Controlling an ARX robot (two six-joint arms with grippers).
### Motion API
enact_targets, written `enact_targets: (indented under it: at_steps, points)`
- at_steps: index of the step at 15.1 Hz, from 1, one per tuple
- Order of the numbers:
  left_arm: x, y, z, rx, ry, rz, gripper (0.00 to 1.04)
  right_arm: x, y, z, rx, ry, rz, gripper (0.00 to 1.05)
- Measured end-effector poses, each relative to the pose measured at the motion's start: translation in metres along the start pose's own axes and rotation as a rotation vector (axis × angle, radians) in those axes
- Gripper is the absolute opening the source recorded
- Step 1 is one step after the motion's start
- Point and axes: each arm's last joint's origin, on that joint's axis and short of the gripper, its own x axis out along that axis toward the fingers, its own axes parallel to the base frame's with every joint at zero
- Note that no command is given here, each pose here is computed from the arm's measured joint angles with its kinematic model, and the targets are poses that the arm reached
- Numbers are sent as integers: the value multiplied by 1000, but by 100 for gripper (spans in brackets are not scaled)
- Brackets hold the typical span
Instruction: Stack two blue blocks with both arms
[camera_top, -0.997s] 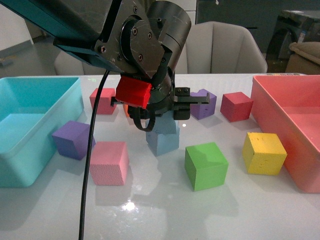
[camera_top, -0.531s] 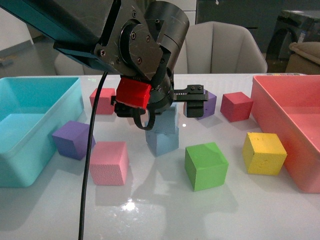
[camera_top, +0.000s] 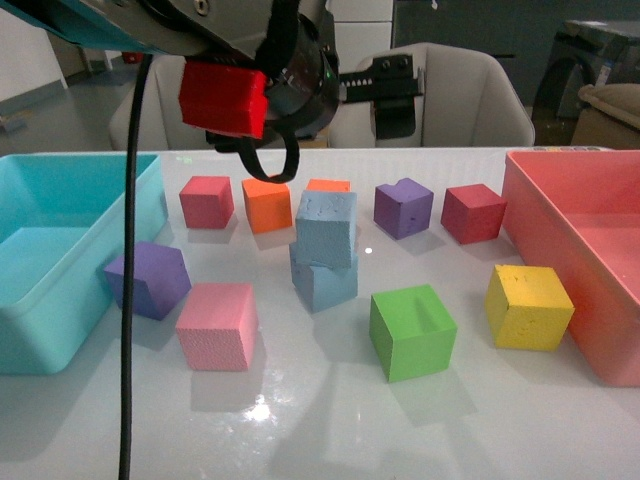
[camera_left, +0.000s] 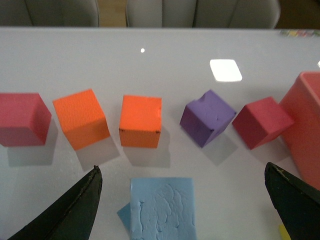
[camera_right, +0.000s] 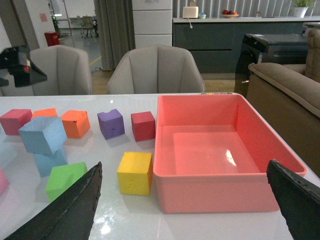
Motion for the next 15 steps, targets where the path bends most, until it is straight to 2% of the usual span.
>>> enact_targets:
  at_steps: [1, 2, 6, 7, 9, 12, 13, 14, 15]
  points:
    - [-36, 5, 10, -6, -143, -23, 98, 0, 0, 0, 0, 0, 0, 98]
    - [-69, 9, 17, 4, -233, -46, 98, 0, 0, 0, 0, 0, 0, 98]
    - [-129, 23, 17, 30, -387, -63, 97, 0, 0, 0, 0, 0, 0, 98]
    - [-153, 36, 13, 38, -451, 49, 85, 0, 0, 0, 0, 0, 0, 98]
    - [-189, 80, -14, 53, -501, 147, 60, 0, 0, 0, 0, 0, 0, 98]
    - [-204, 119, -66, 86, -433, 157, 22, 0, 0, 0, 0, 0, 0, 98]
    - [-211, 126, -74, 84, -442, 153, 9, 0, 0, 0, 0, 0, 0, 98]
    - [-219, 135, -80, 80, -463, 158, 2, 0, 0, 0, 0, 0, 0, 98]
    - [-224, 141, -89, 80, -458, 165, 2, 0, 0, 0, 0, 0, 0, 98]
